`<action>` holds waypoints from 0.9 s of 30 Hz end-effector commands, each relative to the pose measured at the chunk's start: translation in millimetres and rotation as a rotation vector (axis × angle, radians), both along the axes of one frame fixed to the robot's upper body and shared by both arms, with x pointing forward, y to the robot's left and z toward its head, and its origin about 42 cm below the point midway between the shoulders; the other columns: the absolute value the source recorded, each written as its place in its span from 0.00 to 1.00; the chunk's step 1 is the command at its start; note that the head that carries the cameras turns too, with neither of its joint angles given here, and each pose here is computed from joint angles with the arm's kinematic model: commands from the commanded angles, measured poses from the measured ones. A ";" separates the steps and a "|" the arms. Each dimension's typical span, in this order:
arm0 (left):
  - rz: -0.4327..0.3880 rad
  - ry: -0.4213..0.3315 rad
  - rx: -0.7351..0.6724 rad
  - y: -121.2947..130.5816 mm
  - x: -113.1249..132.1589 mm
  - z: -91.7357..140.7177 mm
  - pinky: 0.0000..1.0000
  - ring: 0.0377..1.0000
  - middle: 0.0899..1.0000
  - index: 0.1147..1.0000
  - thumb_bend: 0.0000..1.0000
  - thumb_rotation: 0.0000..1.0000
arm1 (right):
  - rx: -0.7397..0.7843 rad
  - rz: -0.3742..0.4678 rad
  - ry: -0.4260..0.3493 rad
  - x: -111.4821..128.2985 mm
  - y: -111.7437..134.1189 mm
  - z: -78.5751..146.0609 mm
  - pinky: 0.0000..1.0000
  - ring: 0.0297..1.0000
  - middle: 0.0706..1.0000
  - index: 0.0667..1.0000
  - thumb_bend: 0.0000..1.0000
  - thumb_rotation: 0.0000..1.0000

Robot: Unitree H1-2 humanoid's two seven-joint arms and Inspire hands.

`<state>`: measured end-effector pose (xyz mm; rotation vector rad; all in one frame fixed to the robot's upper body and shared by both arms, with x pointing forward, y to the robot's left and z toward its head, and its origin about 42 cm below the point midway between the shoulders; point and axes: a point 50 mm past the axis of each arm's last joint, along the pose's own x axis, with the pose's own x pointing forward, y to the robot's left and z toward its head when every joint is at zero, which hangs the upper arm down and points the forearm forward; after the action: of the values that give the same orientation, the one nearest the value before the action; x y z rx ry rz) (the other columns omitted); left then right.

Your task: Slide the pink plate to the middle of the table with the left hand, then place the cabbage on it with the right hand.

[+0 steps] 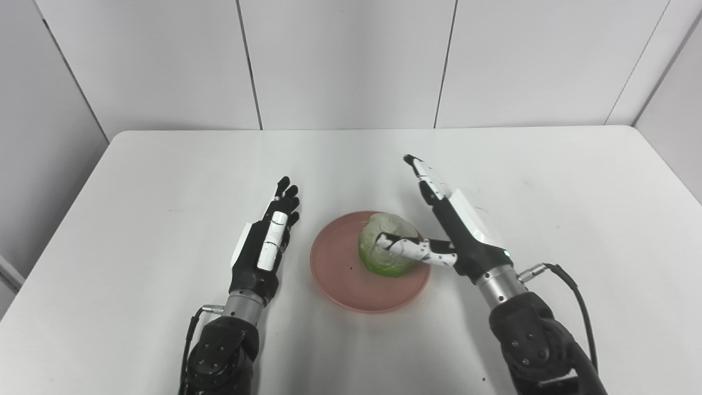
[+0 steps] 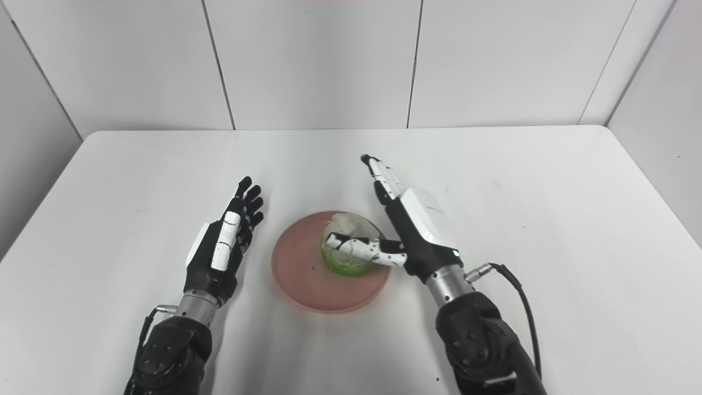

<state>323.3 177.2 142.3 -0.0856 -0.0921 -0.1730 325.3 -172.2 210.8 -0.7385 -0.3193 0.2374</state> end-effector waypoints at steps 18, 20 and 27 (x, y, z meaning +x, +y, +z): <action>0.043 -0.110 -0.012 5.9 6.7 2.2 0.97 0.99 1.00 1.00 0.71 0.92 | 0.621 -0.092 0.144 2.9 -3.7 -31.3 1.00 1.00 1.00 1.00 0.68 0.99; 0.051 -0.108 -0.003 7.3 7.3 0.1 0.97 0.98 1.00 1.00 0.71 0.93 | 0.663 -0.097 0.144 4.1 -3.1 -34.6 1.00 1.00 1.00 1.00 0.67 1.00; 0.023 -0.094 0.014 11.4 6.7 -5.1 1.00 1.00 1.00 1.00 0.72 0.95 | 0.810 -0.050 0.174 7.6 -2.5 -41.1 1.00 1.00 1.00 1.00 0.66 1.00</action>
<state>323.6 187.0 121.8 -0.0684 -0.1001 -0.1369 326.5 -178.2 152.0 0.0316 -0.1001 0.0912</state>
